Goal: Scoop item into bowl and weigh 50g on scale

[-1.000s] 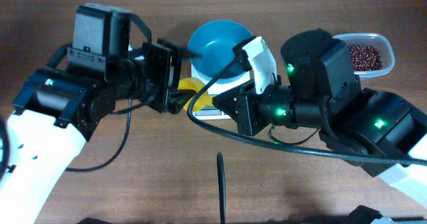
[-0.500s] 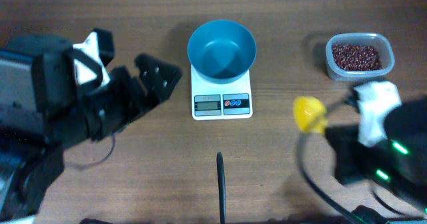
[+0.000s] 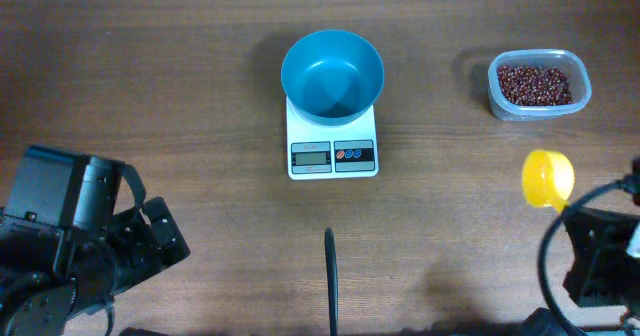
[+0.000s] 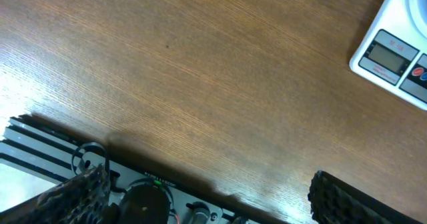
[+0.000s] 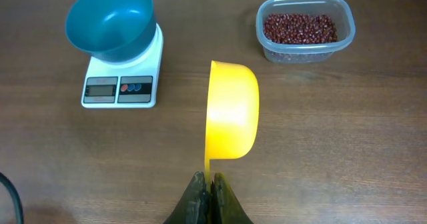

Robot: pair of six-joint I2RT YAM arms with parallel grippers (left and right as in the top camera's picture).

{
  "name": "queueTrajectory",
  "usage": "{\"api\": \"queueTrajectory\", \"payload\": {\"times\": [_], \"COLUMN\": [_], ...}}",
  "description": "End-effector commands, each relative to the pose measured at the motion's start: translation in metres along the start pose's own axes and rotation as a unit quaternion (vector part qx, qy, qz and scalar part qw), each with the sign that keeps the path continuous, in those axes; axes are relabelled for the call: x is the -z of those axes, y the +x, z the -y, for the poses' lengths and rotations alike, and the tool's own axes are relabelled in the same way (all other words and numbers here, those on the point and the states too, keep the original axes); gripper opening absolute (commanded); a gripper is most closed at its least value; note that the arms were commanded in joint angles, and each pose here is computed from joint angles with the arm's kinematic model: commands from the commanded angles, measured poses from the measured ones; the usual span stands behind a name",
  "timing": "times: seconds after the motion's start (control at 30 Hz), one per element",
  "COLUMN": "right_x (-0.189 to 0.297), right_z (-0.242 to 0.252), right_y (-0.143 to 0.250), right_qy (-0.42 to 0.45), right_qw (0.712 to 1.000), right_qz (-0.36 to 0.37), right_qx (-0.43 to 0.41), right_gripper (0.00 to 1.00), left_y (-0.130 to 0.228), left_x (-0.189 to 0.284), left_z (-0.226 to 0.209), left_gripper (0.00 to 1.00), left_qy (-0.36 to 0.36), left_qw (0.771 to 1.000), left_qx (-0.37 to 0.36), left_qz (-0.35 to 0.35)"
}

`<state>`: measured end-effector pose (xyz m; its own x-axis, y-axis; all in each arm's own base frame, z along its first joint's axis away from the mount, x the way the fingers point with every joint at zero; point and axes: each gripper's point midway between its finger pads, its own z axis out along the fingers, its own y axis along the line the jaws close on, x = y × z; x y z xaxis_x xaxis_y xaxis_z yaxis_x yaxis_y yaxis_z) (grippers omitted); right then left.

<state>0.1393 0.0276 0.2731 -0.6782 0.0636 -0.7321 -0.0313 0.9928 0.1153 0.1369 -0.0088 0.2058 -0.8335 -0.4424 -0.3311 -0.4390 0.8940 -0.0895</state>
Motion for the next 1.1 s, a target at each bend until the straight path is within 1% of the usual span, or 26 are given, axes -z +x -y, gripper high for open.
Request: {"api": "queueTrajectory", "payload": {"times": [0.0, 0.17, 0.23, 0.3, 0.33, 0.43, 0.5, 0.53, 0.57, 0.6, 0.67, 0.73, 0.77, 0.83, 0.9, 0.97, 1.03, 1.07], "right_x": [-0.008, -0.024, -0.030, -0.039, -0.044, -0.047, -0.045, -0.045, -0.045, -0.046, -0.050, -0.052, -0.053, -0.056, -0.059, -0.065, -0.073, -0.076], "right_z": [-0.005, -0.023, -0.023, -0.010, -0.005, 0.007, 0.018, 0.024, 0.029, 0.029, 0.025, 0.027, 0.028, 0.028, 0.028, 0.027, 0.027, 0.027], "right_y": [-0.010, -0.055, -0.066, -0.076, -0.075, -0.073, -0.074, -0.074, -0.075, -0.076, -0.080, -0.084, -0.084, -0.083, -0.083, -0.085, -0.084, -0.084], "right_qy": [0.016, 0.080, 0.105, 0.150, 0.153, 0.145, 0.157, 0.164, 0.170, 0.164, 0.141, 0.133, 0.135, 0.131, 0.132, 0.132, 0.135, 0.136], "right_qw": [1.000, 0.995, 0.992, 0.984, 0.983, 0.981, 0.979, 0.978, 0.977, 0.978, 0.981, 0.983, 0.982, 0.982, 0.982, 0.981, 0.979, 0.978], "right_qz": [-0.006, -0.037, -0.058, -0.089, -0.103, -0.126, -0.127, -0.128, -0.128, -0.130, -0.125, -0.121, -0.121, -0.128, -0.132, -0.135, -0.147, -0.151], "right_qx": [0.006, 0.044, 0.043, 0.023, 0.023, 0.000, -0.014, -0.018, -0.025, -0.021, -0.033, -0.041, -0.045, -0.043, -0.042, -0.042, -0.041, -0.040], "right_gripper": [0.04, 0.04, 0.04, 0.04, 0.04, 0.04, 0.04, 0.04, 0.04, 0.04, 0.04, 0.04, 0.04, 0.04, 0.04, 0.04, 0.04, 0.04], "left_y": [-0.002, -0.003, -0.003, -0.008, -0.014, -0.034, -0.051, -0.061, -0.063, -0.062, -0.058, -0.057, -0.056, -0.048, -0.036, -0.022, -0.016, -0.010], "left_x": [0.000, 0.000, 0.000, 0.001, 0.001, 0.010, 0.012, 0.009, 0.005, 0.000, -0.018, -0.039, -0.051, -0.075, -0.090, -0.106, -0.121, -0.130], "left_z": [-0.004, -0.004, -0.004, 0.000, 0.006, 0.063, 0.071, 0.072, 0.079, 0.085, 0.101, 0.130, 0.148, 0.182, 0.205, 0.234, 0.249, 0.255], "left_gripper": [0.99, 0.99, 0.99, 0.99, 0.99, 0.99, 1.00, 0.74, 0.55, 0.46, 0.24, 0.09, 0.01, 0.00, 0.00, 0.00, 0.00, 0.00], "left_qy": [-0.010, -0.010, -0.009, -0.001, 0.011, 0.146, 0.156, 0.146, 0.149, 0.150, 0.142, 0.141, 0.144, 0.150, 0.152, 0.145, 0.113, 0.106], "left_qw": [1.000, 1.000, 1.000, 1.000, 0.999, 0.988, 0.984, 0.984, 0.985, 0.985, 0.986, 0.980, 0.977, 0.970, 0.964, 0.954, 0.949, 0.946], "left_qx": [-0.004, -0.004, -0.004, -0.002, 0.001, 0.006, 0.010, 0.013, -0.010, -0.035, -0.070, -0.136, -0.157, -0.191, -0.220, -0.261, -0.289, -0.301], "left_qz": [0.008, 0.009, 0.010, 0.019, 0.032, 0.051, 0.082, 0.098, 0.093, 0.081, 0.050, 0.032, 0.025, 0.010, 0.002, 0.023, 0.057, 0.060]}}
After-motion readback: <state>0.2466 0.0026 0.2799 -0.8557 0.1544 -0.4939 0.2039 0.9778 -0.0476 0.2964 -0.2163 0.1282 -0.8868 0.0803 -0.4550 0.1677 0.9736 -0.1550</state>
